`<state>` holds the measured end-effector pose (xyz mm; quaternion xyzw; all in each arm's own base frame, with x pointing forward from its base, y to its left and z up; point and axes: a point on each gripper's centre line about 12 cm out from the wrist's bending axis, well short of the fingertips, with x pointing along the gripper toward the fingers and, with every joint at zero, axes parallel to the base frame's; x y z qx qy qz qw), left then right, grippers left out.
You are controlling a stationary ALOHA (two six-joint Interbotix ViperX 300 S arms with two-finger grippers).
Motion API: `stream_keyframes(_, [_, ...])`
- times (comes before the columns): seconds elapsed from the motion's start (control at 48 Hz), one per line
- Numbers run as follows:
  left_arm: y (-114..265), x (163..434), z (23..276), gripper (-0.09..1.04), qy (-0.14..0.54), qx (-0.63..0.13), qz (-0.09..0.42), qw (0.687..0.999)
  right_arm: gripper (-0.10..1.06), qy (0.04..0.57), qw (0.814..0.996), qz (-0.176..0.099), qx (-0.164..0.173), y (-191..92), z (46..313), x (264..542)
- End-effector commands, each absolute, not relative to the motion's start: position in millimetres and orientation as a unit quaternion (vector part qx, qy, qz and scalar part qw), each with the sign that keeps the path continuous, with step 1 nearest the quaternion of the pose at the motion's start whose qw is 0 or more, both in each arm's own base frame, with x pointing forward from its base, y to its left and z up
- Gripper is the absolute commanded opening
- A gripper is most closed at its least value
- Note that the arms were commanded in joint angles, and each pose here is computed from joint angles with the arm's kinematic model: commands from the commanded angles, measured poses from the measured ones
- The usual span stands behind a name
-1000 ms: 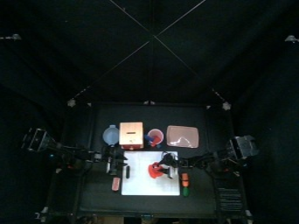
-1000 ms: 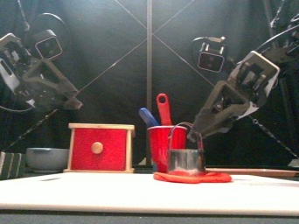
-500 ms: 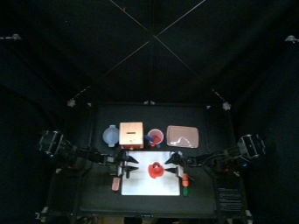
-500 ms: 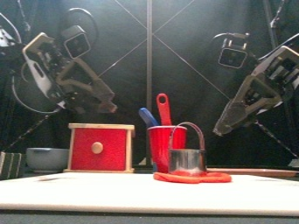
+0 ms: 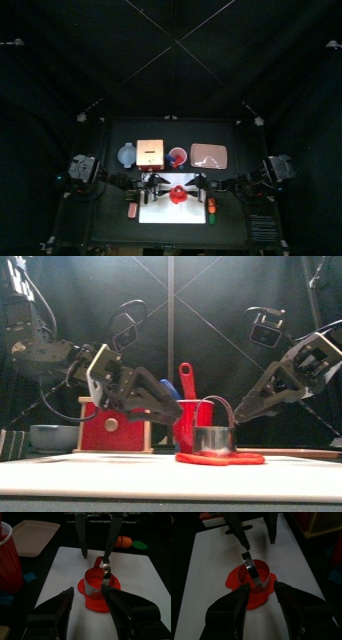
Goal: Get the cutter from the drawer then cut the dough then place the extra dough in the bowl
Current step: Cut the dough
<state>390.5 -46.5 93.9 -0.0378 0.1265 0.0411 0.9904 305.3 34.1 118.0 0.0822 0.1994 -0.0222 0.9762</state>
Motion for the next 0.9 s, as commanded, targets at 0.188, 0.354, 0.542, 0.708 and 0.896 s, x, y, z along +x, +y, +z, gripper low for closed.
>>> stream_keyframes(0.188, [-56.1, 397.9, 106.2, 0.87, 0.106, -0.051, 0.041, 0.992, 0.80, 0.180, 0.980, -0.018, 0.082, 35.8, 127.5, 311.7])
stream_keyframes(0.354, [-56.1, 404.4, 102.1, 0.86, 0.108, -0.051, 0.043, 0.992, 0.80, 0.185, 0.979, -0.020, 0.082, 35.4, 124.0, 312.6])
stream_keyframes(0.542, [-55.3, 408.6, 97.2, 0.85, 0.116, -0.056, 0.051, 0.990, 0.79, 0.186, 0.979, -0.020, 0.078, 35.9, 122.5, 317.7])
stream_keyframes(0.708, [-53.7, 408.2, 95.4, 0.84, 0.119, -0.060, 0.058, 0.989, 0.79, 0.191, 0.978, -0.018, 0.078, 37.4, 120.0, 319.6])
stream_keyframes(0.896, [-53.2, 408.6, 94.8, 0.75, 0.120, -0.060, 0.059, 0.989, 0.79, 0.191, 0.978, -0.018, 0.080, 37.5, 120.1, 319.9])
